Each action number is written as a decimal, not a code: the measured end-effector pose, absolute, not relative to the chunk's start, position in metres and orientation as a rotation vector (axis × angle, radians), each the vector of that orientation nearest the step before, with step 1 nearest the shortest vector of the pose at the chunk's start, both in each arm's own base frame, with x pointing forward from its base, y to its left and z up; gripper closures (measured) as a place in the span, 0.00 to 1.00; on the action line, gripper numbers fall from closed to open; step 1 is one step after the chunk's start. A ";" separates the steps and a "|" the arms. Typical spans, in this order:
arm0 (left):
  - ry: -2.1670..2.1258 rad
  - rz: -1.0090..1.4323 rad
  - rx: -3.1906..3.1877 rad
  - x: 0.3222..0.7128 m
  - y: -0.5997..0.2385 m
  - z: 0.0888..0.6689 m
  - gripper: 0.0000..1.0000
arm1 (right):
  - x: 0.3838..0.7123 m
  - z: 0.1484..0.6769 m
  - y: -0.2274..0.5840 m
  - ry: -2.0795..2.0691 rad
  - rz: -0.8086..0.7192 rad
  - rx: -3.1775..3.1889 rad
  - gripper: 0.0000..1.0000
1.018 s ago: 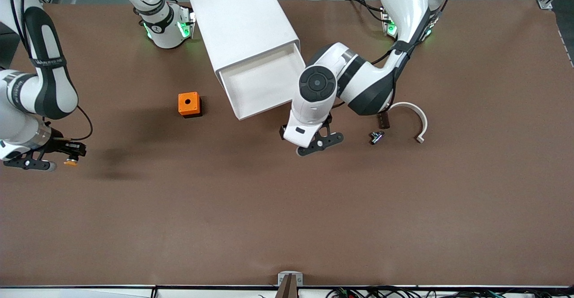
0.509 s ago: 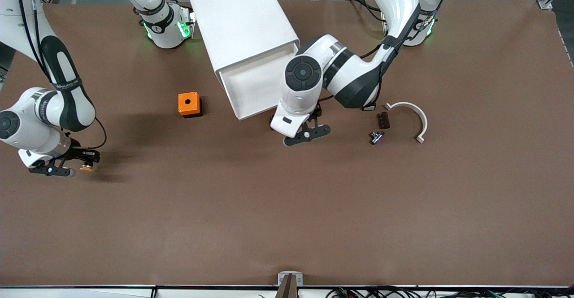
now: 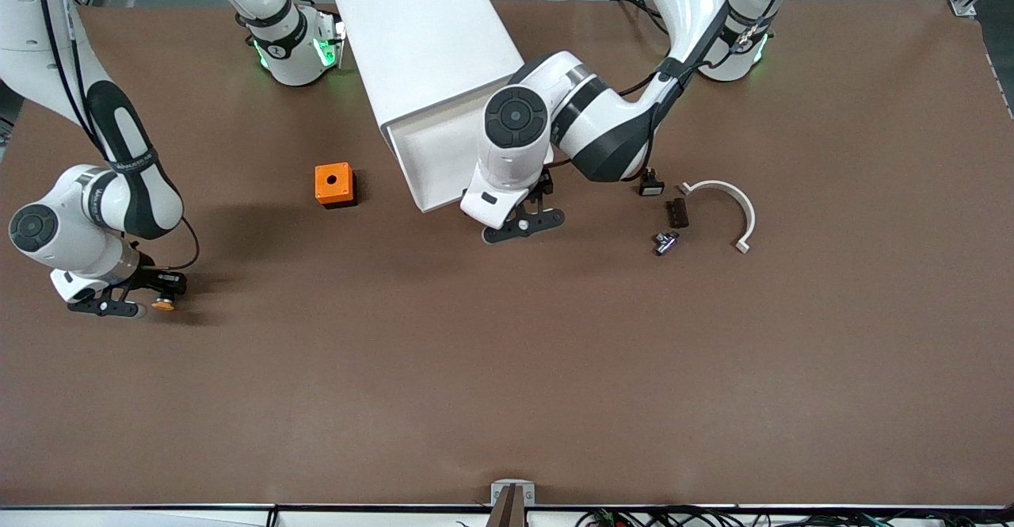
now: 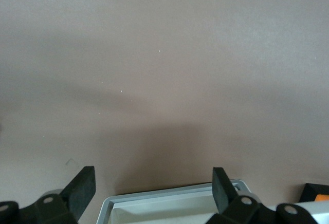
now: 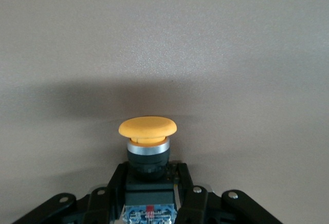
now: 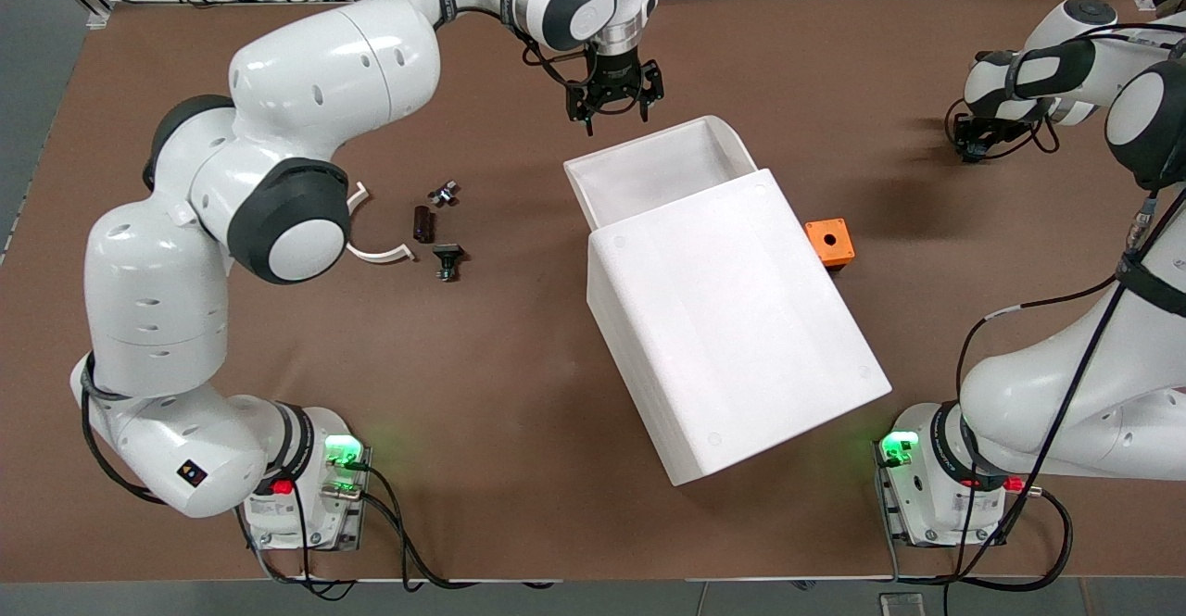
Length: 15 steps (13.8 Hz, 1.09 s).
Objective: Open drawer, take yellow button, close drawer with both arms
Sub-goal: 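Set the yellow button on the table with the right gripper and withdraw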
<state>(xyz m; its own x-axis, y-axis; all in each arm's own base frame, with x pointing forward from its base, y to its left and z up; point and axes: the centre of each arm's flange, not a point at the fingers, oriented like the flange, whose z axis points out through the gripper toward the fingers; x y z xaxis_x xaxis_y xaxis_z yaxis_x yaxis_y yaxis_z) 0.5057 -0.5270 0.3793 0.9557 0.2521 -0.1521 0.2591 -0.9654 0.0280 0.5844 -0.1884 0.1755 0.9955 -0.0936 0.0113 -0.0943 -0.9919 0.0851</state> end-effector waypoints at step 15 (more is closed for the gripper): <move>0.361 -0.406 2.992 0.464 -0.564 0.369 0.00 | 0.606 0.345 -0.171 -0.137 -0.227 3.075 0.00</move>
